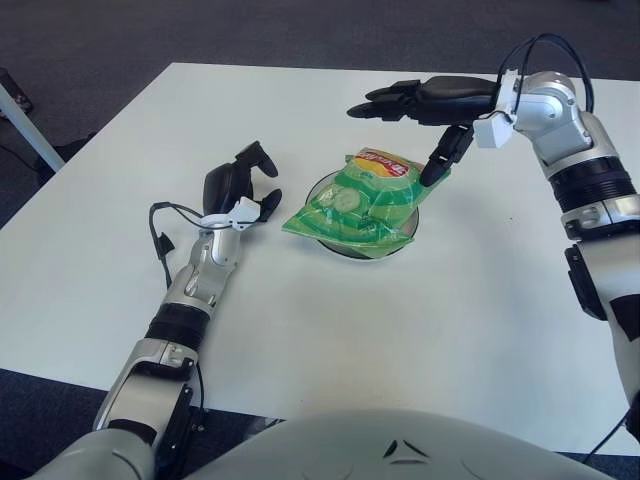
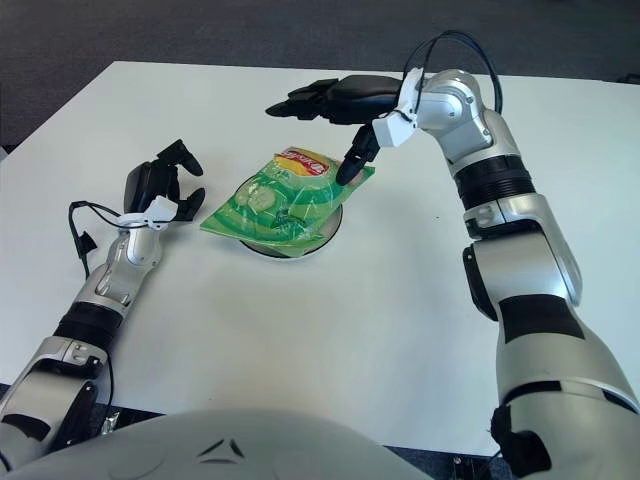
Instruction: Put the snack into the plate.
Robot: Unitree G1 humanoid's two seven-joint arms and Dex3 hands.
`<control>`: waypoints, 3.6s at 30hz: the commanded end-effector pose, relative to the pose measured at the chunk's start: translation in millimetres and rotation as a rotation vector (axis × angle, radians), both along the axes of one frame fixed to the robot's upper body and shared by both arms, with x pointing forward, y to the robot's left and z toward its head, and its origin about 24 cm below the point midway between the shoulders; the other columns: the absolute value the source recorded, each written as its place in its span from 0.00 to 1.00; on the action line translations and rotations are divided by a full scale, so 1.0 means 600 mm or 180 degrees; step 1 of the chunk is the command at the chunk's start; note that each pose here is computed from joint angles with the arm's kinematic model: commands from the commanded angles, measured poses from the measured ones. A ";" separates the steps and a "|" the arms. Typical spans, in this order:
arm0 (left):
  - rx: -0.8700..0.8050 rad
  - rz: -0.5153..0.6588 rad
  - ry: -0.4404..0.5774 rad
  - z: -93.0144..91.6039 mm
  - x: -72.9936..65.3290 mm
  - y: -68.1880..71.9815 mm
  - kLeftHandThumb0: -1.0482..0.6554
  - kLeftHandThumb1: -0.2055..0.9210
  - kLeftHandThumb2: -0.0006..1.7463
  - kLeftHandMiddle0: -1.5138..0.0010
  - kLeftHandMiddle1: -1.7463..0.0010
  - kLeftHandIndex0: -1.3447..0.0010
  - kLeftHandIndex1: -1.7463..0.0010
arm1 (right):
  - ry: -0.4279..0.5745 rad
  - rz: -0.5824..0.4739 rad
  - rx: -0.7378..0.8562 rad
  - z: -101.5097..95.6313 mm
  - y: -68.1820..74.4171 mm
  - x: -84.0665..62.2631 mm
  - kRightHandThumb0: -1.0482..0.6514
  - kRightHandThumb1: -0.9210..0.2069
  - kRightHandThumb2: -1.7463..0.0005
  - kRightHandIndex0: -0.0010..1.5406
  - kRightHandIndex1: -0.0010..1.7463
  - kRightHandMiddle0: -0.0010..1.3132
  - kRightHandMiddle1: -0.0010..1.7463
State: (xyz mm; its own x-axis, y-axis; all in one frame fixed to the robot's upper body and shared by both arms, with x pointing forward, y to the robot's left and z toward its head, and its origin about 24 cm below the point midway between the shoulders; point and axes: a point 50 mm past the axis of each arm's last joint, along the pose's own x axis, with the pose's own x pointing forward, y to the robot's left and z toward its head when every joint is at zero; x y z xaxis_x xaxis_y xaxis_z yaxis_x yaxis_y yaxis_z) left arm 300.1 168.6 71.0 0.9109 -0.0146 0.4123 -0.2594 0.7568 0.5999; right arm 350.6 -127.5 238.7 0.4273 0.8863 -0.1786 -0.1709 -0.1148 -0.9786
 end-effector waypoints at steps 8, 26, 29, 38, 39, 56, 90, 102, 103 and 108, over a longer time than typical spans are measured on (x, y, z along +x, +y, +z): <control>-0.0069 0.0029 0.0486 -0.073 -0.039 -0.002 0.31 0.38 0.82 0.12 0.00 0.48 0.00 | 0.0027 -0.0120 0.0234 0.016 -0.024 0.001 0.00 0.09 0.88 0.00 0.00 0.00 0.00; -0.0176 0.0004 0.0468 -0.075 -0.038 0.005 0.31 0.37 0.83 0.11 0.00 0.48 0.00 | -0.0293 -0.1055 0.0017 0.014 -0.107 0.011 0.00 0.04 0.88 0.00 0.00 0.00 0.00; -0.0193 0.0006 0.0454 -0.075 -0.038 0.006 0.31 0.37 0.83 0.11 0.00 0.48 0.00 | -0.0310 -0.1231 0.0175 -0.006 -0.123 0.012 0.00 0.01 0.87 0.01 0.00 0.02 0.01; -0.0260 0.0011 0.0442 -0.076 -0.037 0.007 0.31 0.36 0.83 0.12 0.00 0.47 0.00 | 0.0104 -0.1850 0.1478 -0.123 -0.156 -0.010 0.16 0.14 0.75 0.13 0.21 0.00 0.46; -0.0271 0.0013 0.0448 -0.076 -0.037 0.008 0.31 0.36 0.83 0.12 0.00 0.47 0.00 | 0.0165 -0.1940 0.1647 -0.134 -0.157 -0.013 0.18 0.18 0.71 0.12 0.27 0.00 0.49; -0.0500 -0.0060 0.0565 -0.079 -0.033 0.018 0.31 0.37 0.83 0.14 0.00 0.47 0.00 | 0.1560 -0.3208 0.3883 -0.220 -0.179 -0.010 0.60 0.35 0.46 0.37 0.77 0.30 1.00; -0.1086 -0.0116 0.0894 -0.083 -0.035 0.023 0.31 0.38 0.82 0.16 0.00 0.49 0.00 | 0.2422 -0.4084 0.5138 -0.279 -0.148 -0.050 0.62 0.73 0.12 0.53 0.94 0.42 1.00; -0.1518 -0.0146 0.1162 -0.082 -0.033 0.023 0.32 0.39 0.81 0.16 0.00 0.50 0.00 | 0.2424 -0.4264 0.4723 -0.339 -0.130 -0.087 0.61 0.81 0.05 0.55 0.99 0.47 1.00; -0.1539 -0.0148 0.1174 -0.082 -0.033 0.023 0.32 0.39 0.81 0.16 0.00 0.50 0.00 | 0.2405 -0.4232 0.4705 -0.338 -0.130 -0.087 0.61 0.83 0.03 0.56 0.99 0.49 0.99; -0.1711 -0.0158 0.1261 -0.081 -0.033 0.022 0.32 0.39 0.81 0.16 0.00 0.50 0.00 | 0.2136 -0.3850 0.4722 -0.334 -0.136 -0.086 0.45 0.66 0.16 0.74 1.00 0.48 0.99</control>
State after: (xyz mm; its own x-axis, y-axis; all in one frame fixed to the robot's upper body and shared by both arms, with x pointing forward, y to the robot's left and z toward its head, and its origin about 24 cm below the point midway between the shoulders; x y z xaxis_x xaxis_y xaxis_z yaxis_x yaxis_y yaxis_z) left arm 302.1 191.3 64.7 0.9831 0.0366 0.1795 -0.0831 0.9624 0.2587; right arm 312.6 -205.3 69.6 0.9846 -0.1746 -0.0098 0.1749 0.9823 0.0670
